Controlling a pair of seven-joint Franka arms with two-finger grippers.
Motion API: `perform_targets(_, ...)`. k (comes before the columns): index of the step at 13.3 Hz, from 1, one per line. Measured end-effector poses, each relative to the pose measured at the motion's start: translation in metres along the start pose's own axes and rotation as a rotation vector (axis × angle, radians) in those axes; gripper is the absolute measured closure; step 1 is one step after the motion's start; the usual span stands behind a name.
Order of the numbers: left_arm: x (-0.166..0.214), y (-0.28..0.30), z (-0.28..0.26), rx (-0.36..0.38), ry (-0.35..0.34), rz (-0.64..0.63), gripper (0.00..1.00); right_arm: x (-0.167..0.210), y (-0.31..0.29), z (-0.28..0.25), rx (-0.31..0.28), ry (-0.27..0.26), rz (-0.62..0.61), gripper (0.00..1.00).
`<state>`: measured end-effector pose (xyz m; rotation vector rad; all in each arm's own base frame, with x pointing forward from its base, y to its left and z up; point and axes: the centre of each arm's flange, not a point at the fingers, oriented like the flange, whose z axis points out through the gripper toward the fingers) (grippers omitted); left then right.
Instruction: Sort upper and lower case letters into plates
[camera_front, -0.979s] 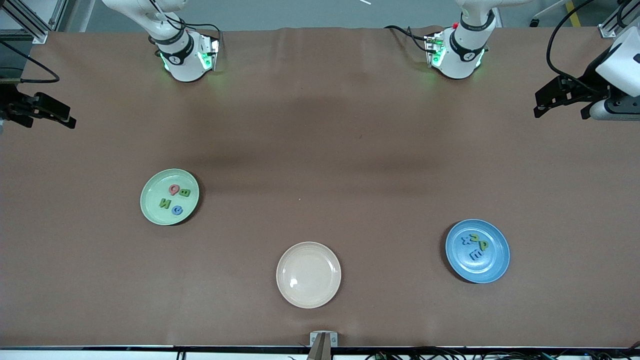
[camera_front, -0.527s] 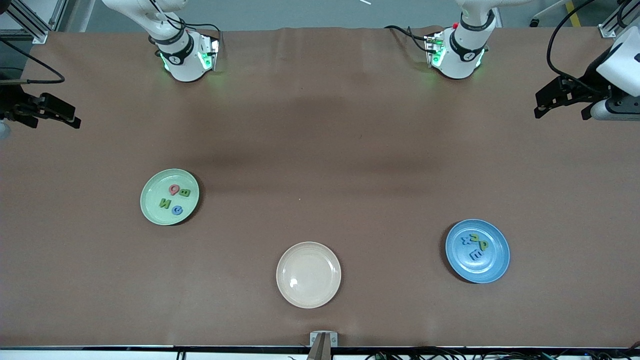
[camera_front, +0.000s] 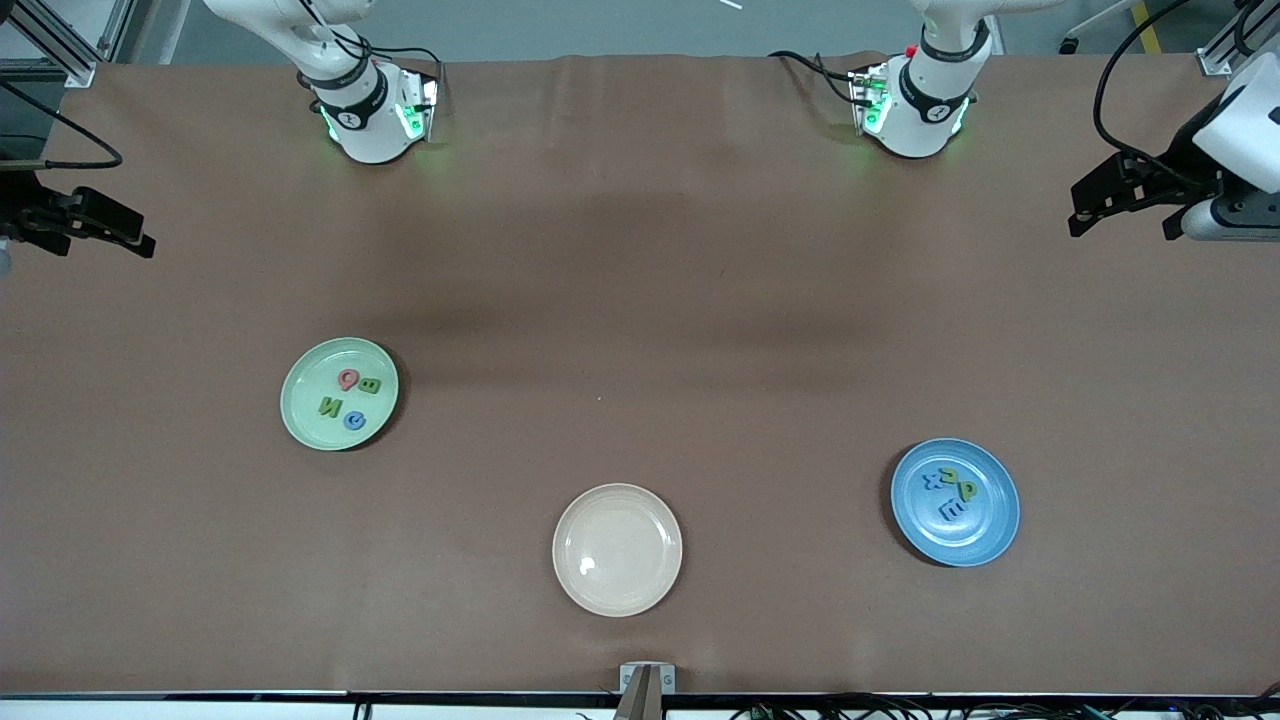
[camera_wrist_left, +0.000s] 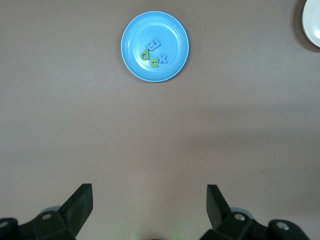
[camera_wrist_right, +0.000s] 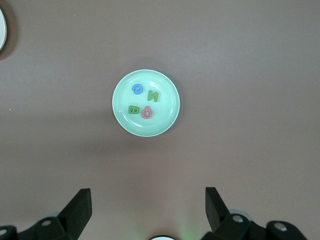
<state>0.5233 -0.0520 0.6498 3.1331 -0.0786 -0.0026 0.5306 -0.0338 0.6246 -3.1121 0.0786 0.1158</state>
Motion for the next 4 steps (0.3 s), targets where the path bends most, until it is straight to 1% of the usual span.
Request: perform_targets(4, 0.0000, 0.0000, 0.0000, 0.000, 0.000, 0.000, 0.00, -0.0003, -0.0008, -0.0025, 0.000, 0.012, -0.002, 0.00)
